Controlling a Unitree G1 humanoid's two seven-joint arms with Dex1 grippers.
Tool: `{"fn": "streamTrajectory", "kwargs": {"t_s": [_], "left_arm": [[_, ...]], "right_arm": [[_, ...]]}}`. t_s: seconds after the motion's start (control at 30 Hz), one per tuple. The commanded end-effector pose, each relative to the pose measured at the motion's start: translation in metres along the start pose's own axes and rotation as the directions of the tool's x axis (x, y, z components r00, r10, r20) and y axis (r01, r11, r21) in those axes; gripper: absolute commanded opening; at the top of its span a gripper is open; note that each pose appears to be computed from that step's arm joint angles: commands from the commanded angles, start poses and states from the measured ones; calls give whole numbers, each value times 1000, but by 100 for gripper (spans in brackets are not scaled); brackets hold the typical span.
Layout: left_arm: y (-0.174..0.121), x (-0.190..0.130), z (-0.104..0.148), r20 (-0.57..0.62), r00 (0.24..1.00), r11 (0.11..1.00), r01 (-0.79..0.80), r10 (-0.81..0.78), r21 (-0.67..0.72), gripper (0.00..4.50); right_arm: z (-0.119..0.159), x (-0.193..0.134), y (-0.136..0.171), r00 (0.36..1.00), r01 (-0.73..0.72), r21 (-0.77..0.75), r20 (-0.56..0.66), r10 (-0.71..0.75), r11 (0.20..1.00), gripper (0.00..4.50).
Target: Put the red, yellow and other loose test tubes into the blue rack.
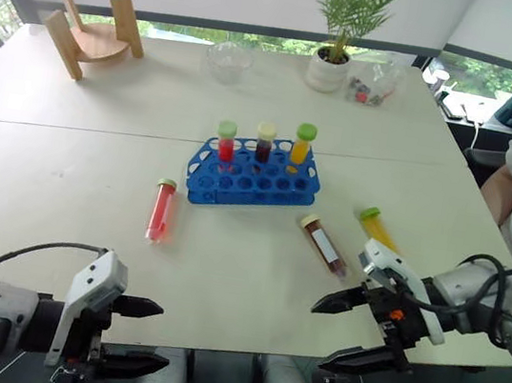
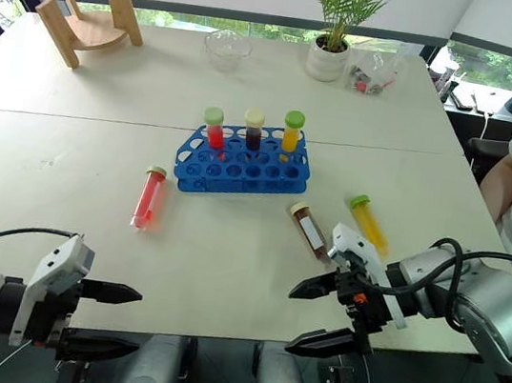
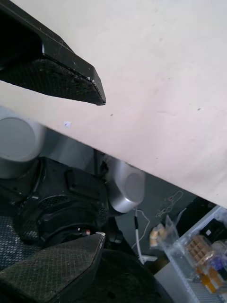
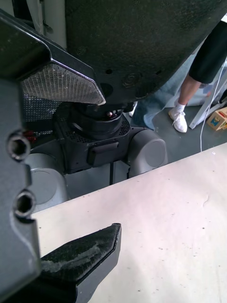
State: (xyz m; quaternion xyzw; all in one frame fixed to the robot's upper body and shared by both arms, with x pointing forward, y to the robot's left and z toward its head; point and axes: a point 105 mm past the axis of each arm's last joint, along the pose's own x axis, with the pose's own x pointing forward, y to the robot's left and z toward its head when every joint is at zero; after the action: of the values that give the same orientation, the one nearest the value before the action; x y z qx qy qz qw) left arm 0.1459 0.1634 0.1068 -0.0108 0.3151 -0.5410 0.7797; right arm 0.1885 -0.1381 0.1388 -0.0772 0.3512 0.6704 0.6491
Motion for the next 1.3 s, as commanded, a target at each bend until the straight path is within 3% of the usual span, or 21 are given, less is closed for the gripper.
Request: {"fn": "streamTrajectory", "kwargs": {"t_s": [0.03, 1.3], "left_arm": [[-1, 0, 6, 32, 999, 1000, 11, -11, -2, 444], [3, 10, 14, 24, 1000, 998, -14, 12, 63, 444]], "right_arm": [[5, 0, 0, 1000, -2, -22, 11, 2, 1000, 445], [-2, 4, -15, 998, 46, -30, 32, -45, 998, 445]]}}
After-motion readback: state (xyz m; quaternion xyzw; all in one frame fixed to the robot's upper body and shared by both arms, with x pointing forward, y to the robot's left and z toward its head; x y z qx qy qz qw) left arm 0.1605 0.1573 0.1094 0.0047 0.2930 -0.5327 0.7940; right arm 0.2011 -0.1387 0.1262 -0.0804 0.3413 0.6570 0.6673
